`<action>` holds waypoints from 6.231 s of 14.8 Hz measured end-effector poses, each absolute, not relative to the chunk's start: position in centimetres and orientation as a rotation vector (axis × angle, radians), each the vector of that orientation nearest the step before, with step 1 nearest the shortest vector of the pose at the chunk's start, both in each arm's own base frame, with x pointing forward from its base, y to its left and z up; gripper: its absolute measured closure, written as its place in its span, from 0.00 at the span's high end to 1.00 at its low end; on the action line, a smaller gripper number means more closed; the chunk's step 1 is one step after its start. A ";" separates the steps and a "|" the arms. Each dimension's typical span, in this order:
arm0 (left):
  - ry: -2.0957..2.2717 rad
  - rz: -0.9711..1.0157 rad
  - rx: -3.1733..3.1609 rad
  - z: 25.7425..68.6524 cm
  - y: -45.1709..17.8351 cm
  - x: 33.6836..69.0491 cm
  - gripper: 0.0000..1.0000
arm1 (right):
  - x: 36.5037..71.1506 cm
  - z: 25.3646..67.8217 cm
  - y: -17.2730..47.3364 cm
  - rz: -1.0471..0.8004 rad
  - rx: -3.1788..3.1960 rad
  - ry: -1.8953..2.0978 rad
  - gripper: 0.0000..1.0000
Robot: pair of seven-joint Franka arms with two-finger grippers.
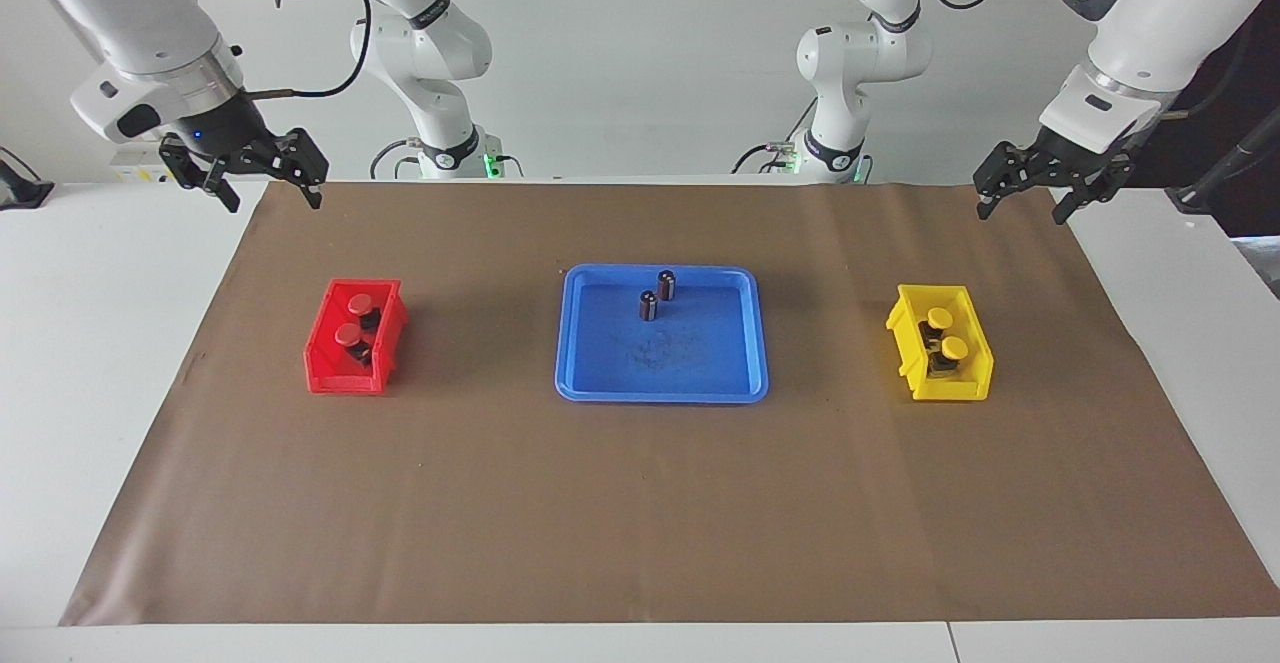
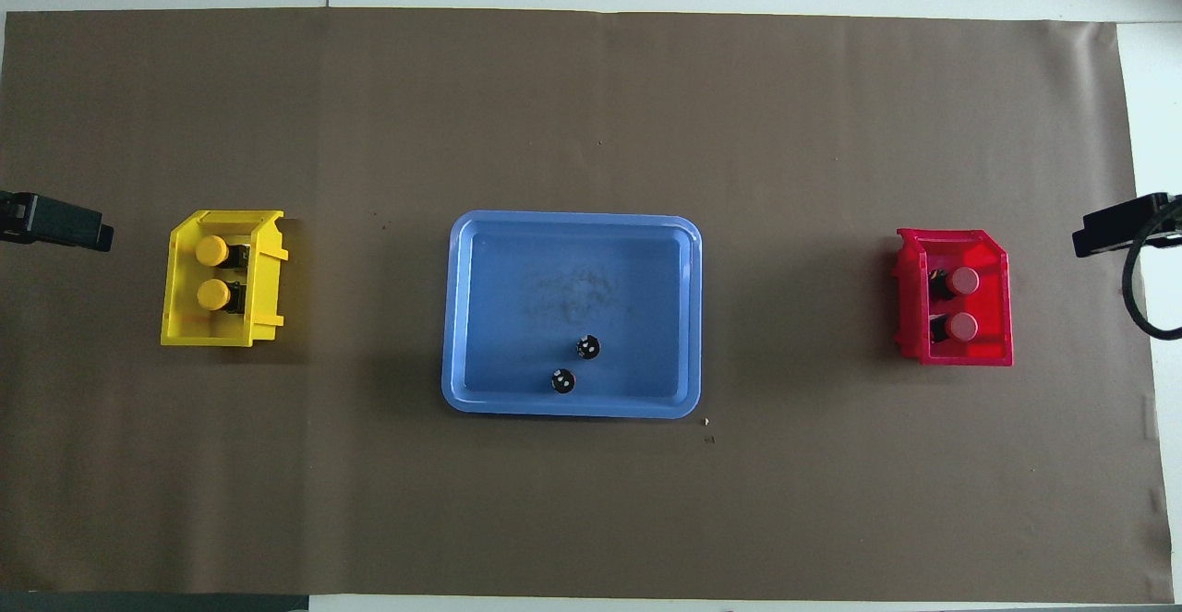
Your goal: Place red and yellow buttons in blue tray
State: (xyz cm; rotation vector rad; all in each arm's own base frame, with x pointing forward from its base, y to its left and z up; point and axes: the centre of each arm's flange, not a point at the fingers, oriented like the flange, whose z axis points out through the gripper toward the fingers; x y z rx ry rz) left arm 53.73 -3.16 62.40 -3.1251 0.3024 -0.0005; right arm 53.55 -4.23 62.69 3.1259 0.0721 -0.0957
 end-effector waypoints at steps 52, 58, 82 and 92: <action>0.243 -0.075 -3.123 53.8 -1.1 52.9 0.98 | 59.5 50.4 -0.4 -0.099 3.166 0.040 0.41; 0.169 -0.119 -3.130 45.5 -0.9 55.6 0.80 | 60.6 49.1 22.1 0.101 3.199 -0.237 0.41; 0.130 -0.024 -3.142 41.8 -1.3 58.8 0.41 | 53.7 35.1 38.5 -0.009 3.173 -0.216 0.64; -0.073 -0.065 -3.172 46.5 -27.9 52.8 0.41 | 59.4 52.6 8.3 -0.025 3.160 -0.167 1.00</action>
